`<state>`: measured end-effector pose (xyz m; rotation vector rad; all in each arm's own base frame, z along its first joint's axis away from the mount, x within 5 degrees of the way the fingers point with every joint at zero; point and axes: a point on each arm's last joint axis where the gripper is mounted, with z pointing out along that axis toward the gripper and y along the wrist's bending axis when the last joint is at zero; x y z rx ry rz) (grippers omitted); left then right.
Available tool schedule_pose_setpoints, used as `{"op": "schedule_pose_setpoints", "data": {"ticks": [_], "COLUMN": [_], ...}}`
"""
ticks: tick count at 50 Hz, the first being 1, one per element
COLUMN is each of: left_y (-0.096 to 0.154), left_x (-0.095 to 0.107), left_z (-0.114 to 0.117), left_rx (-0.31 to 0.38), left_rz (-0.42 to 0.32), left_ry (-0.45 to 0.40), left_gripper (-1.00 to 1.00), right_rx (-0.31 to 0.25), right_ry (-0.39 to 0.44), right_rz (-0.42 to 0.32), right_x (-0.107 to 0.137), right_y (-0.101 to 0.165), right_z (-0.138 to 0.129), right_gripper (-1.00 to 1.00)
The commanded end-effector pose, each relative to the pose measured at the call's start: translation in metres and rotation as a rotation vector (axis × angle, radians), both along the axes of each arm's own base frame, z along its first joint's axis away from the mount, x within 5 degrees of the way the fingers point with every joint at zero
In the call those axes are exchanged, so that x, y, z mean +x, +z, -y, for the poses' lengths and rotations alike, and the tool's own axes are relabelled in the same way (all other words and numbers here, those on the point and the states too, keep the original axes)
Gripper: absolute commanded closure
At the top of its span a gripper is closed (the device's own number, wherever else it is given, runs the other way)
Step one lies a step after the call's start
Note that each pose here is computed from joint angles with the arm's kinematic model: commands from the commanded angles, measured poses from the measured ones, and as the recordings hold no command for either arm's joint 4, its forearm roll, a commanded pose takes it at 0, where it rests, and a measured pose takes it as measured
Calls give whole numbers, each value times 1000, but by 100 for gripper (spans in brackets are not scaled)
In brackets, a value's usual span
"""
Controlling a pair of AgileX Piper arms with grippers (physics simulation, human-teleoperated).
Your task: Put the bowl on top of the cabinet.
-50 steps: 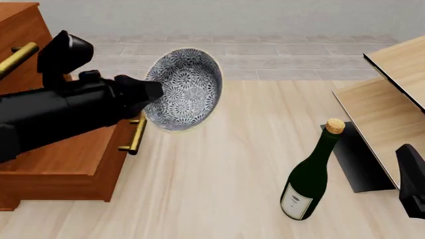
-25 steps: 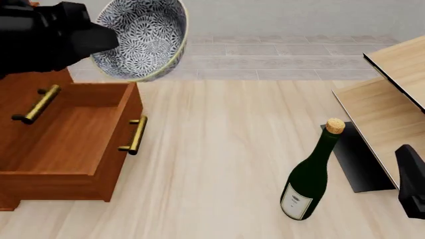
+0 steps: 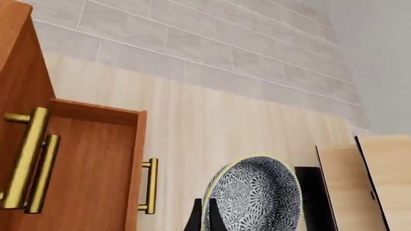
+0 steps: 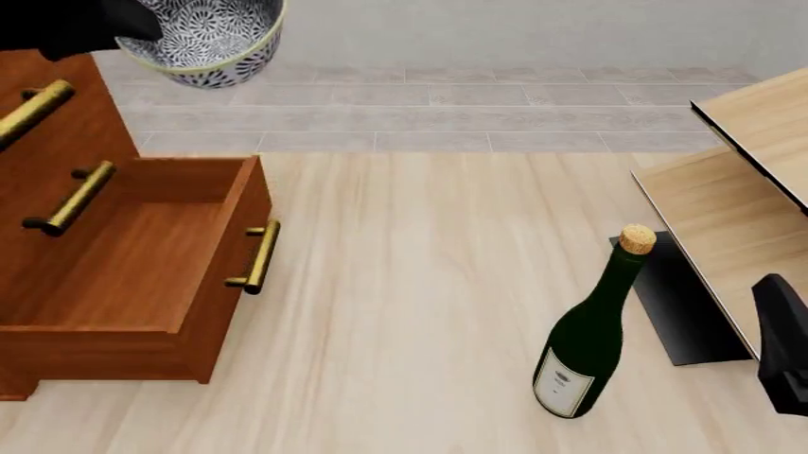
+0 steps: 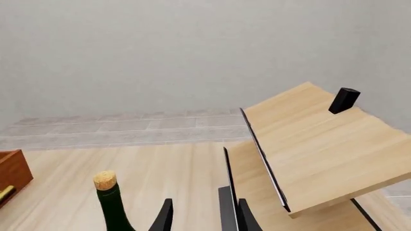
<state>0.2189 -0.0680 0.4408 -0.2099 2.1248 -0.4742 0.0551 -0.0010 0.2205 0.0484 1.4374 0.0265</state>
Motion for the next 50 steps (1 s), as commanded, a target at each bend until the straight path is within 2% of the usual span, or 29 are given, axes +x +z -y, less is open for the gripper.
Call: {"op": "schedule_pose_setpoints", "data": {"ticks": [1, 8, 11, 16, 22, 25, 26, 35, 37, 39, 42, 44, 50], "left_y": [14, 9, 13, 10, 5, 8, 7, 27, 25, 27, 23, 20, 26], "left_x": [21, 33, 33, 36, 41, 44, 46, 49, 51, 53, 56, 55, 50], "left_z": [-14, -18, -17, -14, -11, -12, -10, -21, -23, -38, -40, -52, -57], "left_rx": [6, -23, -34, -79, -97, -96, -106, -94, -84, -74, -73, -66, -80], "left_rz": [-47, -140, -136, -192, -256, -265, -295, -286, -296, -281, -298, -304, -283], "left_ry": [82, 142, 142, 176, 199, 209, 219, 245, 250, 289, 299, 334, 354], "left_gripper": [100, 100, 100, 100, 100, 100, 100, 100, 100, 100, 100, 100, 100], "right_rx": [2, 1, 1, -3, -5, -5, -6, -7, -7, -7, -6, -6, -7], "right_ry": [0, 1, 0, 2, 2, 2, 3, 0, 1, 0, 0, -1, 0], "right_rz": [1, 1, 1, 0, 1, 0, 0, 2, 2, 2, 2, 2, 0], "right_x": [0, 0, 0, 0, 0, 0, 0, 0, 0, 0, 0, 0, 0], "right_y": [0, 0, 1, 0, 0, 0, 0, 0, 0, 0, 0, 0, 0], "right_z": [0, 0, 0, 0, 0, 0, 0, 0, 0, 0, 0, 0, 0], "right_gripper": [-100, -100, -100, -100, -100, -100, -100, -100, -100, -100, -100, -100, -100]}}
